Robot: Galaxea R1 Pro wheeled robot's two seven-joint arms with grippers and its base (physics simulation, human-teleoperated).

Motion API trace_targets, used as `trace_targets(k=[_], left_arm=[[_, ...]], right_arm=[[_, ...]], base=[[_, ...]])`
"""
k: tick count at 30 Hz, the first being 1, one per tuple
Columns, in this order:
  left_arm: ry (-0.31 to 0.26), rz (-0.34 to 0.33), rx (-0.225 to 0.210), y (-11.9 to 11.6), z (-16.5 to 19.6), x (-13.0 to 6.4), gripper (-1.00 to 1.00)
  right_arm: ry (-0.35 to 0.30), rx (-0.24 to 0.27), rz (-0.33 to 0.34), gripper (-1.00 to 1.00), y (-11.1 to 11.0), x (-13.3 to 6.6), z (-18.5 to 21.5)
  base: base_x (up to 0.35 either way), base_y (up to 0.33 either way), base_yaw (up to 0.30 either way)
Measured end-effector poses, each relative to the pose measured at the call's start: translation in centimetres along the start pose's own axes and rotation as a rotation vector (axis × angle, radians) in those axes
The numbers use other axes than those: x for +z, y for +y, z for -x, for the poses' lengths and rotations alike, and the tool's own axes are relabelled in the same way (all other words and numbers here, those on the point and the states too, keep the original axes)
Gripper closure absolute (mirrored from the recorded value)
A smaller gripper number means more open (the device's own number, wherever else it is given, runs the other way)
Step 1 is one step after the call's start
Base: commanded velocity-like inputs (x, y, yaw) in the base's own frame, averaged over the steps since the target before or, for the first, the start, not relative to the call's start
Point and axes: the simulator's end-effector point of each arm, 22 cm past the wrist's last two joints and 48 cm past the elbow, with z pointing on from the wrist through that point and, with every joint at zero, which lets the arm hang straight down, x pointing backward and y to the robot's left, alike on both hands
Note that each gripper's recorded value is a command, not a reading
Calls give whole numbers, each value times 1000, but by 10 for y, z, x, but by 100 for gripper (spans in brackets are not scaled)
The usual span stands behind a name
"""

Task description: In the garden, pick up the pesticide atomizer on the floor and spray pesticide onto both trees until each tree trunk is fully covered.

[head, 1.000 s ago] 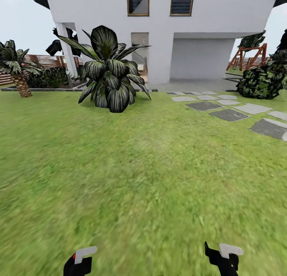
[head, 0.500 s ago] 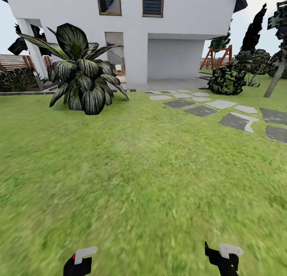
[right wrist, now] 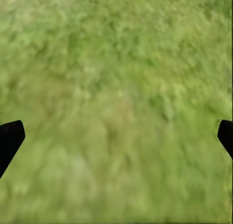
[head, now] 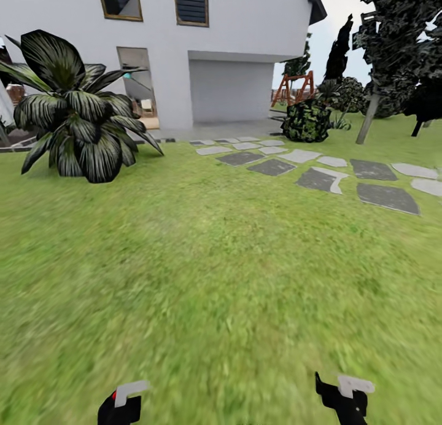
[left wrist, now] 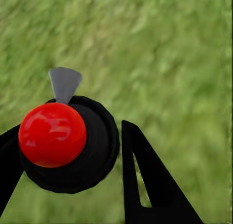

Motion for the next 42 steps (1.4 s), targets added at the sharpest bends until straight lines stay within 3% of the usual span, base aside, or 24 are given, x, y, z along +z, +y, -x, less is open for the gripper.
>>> trace_targets(k=[42], left_arm=[[0, 2, 0, 1, 0, 0, 100]], right_arm=[[0, 0, 0, -100, 0, 0, 0]], base=[[0, -275, -300]])
